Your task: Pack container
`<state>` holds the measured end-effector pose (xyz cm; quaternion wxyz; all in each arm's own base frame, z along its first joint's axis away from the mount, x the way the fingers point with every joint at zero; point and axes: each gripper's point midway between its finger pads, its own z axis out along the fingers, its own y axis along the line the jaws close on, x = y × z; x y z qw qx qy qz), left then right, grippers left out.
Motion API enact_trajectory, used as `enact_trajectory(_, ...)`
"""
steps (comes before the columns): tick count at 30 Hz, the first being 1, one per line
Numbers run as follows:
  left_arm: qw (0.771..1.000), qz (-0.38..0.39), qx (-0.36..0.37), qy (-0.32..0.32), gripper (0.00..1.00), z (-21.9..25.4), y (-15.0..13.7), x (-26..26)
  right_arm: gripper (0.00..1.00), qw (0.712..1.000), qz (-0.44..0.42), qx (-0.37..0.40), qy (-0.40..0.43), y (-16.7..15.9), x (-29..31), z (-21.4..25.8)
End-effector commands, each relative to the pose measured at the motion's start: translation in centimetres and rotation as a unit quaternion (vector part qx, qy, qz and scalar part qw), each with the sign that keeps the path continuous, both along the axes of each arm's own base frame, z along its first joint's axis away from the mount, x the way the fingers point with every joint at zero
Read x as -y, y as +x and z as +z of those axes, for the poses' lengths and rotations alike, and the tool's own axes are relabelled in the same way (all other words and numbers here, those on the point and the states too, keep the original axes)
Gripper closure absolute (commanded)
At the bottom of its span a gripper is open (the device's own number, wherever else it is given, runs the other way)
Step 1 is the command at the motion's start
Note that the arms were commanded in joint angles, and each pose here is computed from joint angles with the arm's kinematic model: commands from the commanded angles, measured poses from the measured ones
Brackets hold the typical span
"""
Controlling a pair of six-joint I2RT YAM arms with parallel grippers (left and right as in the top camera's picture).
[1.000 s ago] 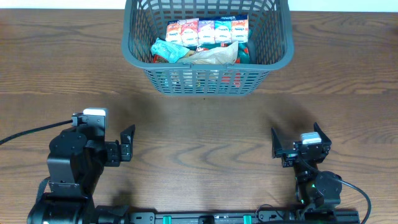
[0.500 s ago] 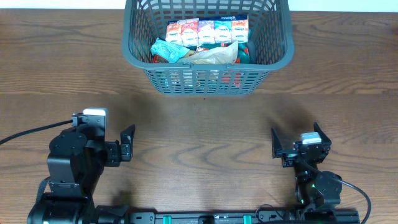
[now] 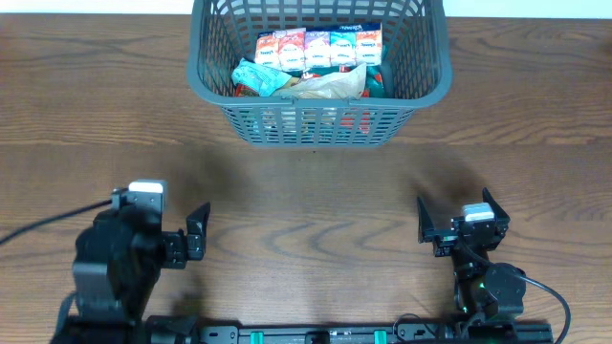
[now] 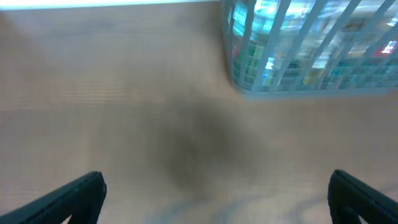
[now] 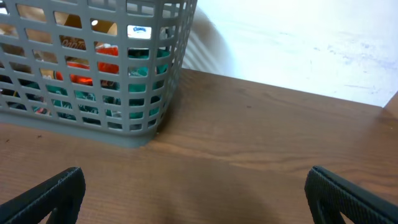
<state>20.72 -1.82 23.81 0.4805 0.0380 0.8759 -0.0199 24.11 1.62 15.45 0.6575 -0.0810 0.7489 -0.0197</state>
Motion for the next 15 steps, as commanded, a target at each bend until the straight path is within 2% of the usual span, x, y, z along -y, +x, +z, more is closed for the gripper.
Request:
enact_trajectory(1,0.998,-0.018,0.059,0.009,0.01,-0.5,0.6,0.3,0.01,1.0,0.003,0.001,0.003,0.0,-0.2,-0.1)
enact_trajectory(6,0.99,-0.026,0.136,0.023,0.01,-3.3,2.7,0.5,0.01,1.0,0.003,0.001,0.003,0.0,-0.2,-0.1)
enact_trajectory(15,0.987,-0.033,0.157,0.03,0.02,-10.6,3.8,0.8,0.01,1.0,0.003,0.001,0.003,0.0,-0.2,-0.1)
